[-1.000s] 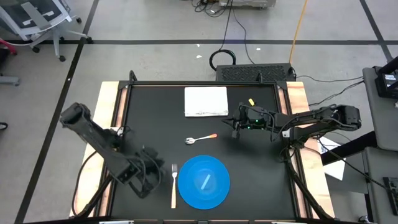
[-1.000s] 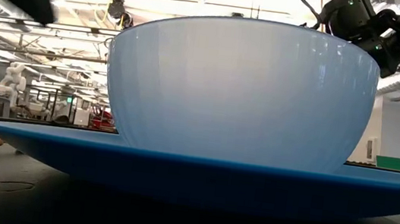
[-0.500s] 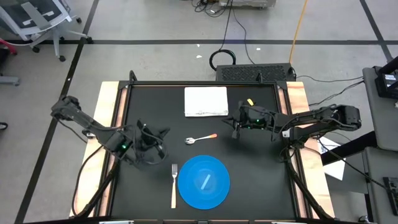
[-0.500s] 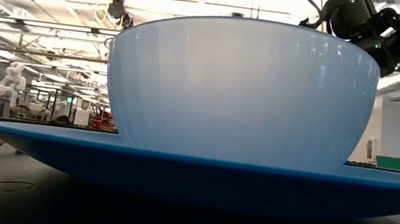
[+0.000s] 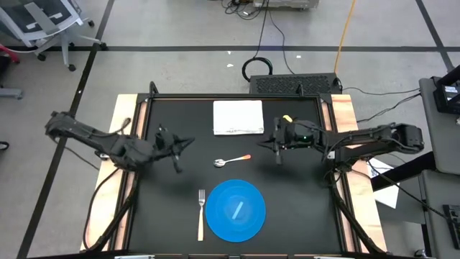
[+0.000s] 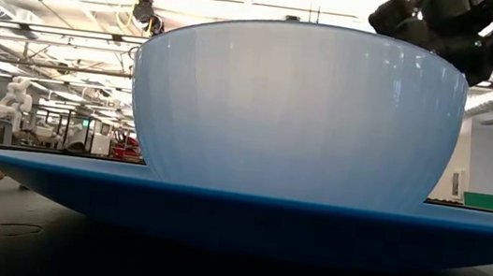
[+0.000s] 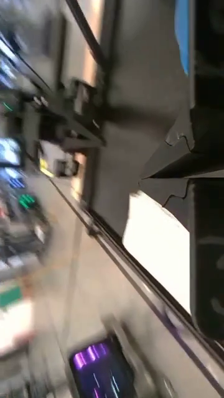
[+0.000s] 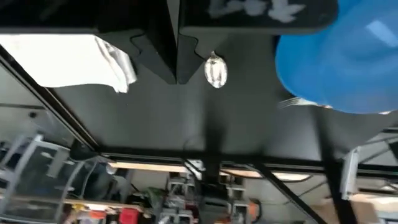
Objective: Set table place
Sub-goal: Put the orange spoon into the blue bowl
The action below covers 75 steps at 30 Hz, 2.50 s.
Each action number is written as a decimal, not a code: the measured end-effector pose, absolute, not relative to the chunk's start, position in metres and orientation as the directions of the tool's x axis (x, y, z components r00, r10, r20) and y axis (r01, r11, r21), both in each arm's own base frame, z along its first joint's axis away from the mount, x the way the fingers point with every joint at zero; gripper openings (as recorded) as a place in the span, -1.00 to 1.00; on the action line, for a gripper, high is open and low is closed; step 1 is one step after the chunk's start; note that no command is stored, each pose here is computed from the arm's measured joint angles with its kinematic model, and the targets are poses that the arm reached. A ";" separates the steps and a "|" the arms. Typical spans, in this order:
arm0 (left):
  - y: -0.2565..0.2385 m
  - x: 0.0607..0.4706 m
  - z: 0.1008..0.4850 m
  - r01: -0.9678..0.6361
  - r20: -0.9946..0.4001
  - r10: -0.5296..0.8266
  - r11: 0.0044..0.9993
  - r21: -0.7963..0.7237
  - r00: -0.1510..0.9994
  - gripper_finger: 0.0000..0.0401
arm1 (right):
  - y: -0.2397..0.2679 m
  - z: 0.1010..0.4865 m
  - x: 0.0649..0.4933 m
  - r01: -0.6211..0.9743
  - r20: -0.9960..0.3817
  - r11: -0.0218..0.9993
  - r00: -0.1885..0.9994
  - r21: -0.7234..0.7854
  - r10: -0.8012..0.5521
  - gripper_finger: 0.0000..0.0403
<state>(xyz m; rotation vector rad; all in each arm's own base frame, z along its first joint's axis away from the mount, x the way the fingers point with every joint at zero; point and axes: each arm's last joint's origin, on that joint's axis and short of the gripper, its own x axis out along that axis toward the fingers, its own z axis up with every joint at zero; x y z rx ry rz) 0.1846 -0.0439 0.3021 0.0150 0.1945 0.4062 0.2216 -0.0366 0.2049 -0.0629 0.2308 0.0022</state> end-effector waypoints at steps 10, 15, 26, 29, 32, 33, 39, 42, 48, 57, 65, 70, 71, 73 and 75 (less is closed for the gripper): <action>0.007 0.167 0.253 -0.318 -0.073 0.315 0.948 -0.026 0.946 -1.00 | -0.044 0.194 0.196 0.051 -0.136 0.997 0.989 -0.064 -0.060 -1.00; 0.019 0.166 0.237 -0.302 -0.101 0.300 0.953 -0.009 0.949 -1.00 | -0.051 0.186 0.188 0.093 -0.151 0.994 0.983 -0.063 -0.101 -1.00; 0.032 0.158 0.199 -0.205 -0.143 0.196 0.977 -0.053 0.970 -1.00 | -0.063 0.181 0.181 0.093 -0.164 0.994 0.981 -0.056 -0.101 -1.00; 0.031 0.156 0.194 -0.186 -0.134 0.179 0.981 -0.048 0.975 -1.00 | -0.064 0.181 0.180 0.059 -0.158 0.998 0.986 -0.014 -0.061 -1.00; 0.031 0.156 0.191 -0.174 -0.143 0.172 0.985 -0.003 0.975 -1.00 | -0.064 0.181 0.180 0.058 -0.158 0.998 0.986 -0.010 -0.059 -1.00; 0.030 0.156 0.192 -0.166 -0.140 0.167 0.986 0.018 0.976 -1.00 | -0.064 0.181 0.180 0.058 -0.158 0.998 0.986 -0.009 -0.059 -1.00; 0.028 0.155 0.194 -0.142 -0.119 0.155 0.984 0.110 0.981 -1.00 | -0.063 0.179 0.179 0.068 -0.150 0.997 0.987 0.044 -0.060 -1.00; 0.023 0.152 0.201 -0.136 -0.068 0.147 0.981 0.136 0.987 -1.00 | -0.062 0.178 0.176 0.071 -0.105 0.994 0.993 0.078 -0.062 -1.00; 0.009 0.137 0.211 -0.147 -0.013 0.151 0.975 0.165 0.988 -1.00 | -0.054 0.172 0.157 0.066 -0.019 0.992 0.998 0.108 -0.065 -1.00; -0.007 0.127 0.208 -0.187 -0.051 0.199 0.964 0.188 0.979 -1.00 | -0.047 0.170 0.139 0.059 0.061 0.987 0.996 0.151 -0.069 -1.00; -0.011 0.126 0.211 -0.224 -0.020 0.234 0.950 0.220 0.972 -1.00 | -0.046 0.168 0.139 0.057 0.051 0.989 0.997 0.135 -0.064 -1.00; -0.011 0.126 0.214 -0.230 0.003 0.235 0.946 0.227 0.972 -0.96 | -0.046 0.156 0.140 0.080 -0.085 0.975 0.994 0.207 -0.063 -1.00; -0.011 0.126 0.214 -0.229 0.002 0.235 0.945 0.232 0.972 -0.94 | -0.048 0.158 0.143 0.093 -0.137 0.970 0.989 0.223 -0.063 -1.00; -0.011 0.126 0.213 -0.229 0.002 0.235 0.945 0.232 0.972 -0.90 | -0.051 0.173 0.153 0.115 -0.174 0.970 0.982 0.216 -0.078 -1.00; -0.011 0.126 0.213 -0.229 0.001 0.235 0.946 0.230 0.972 -0.88 | -0.053 0.184 0.163 0.149 -0.251 0.968 0.963 0.200 -0.096 -0.99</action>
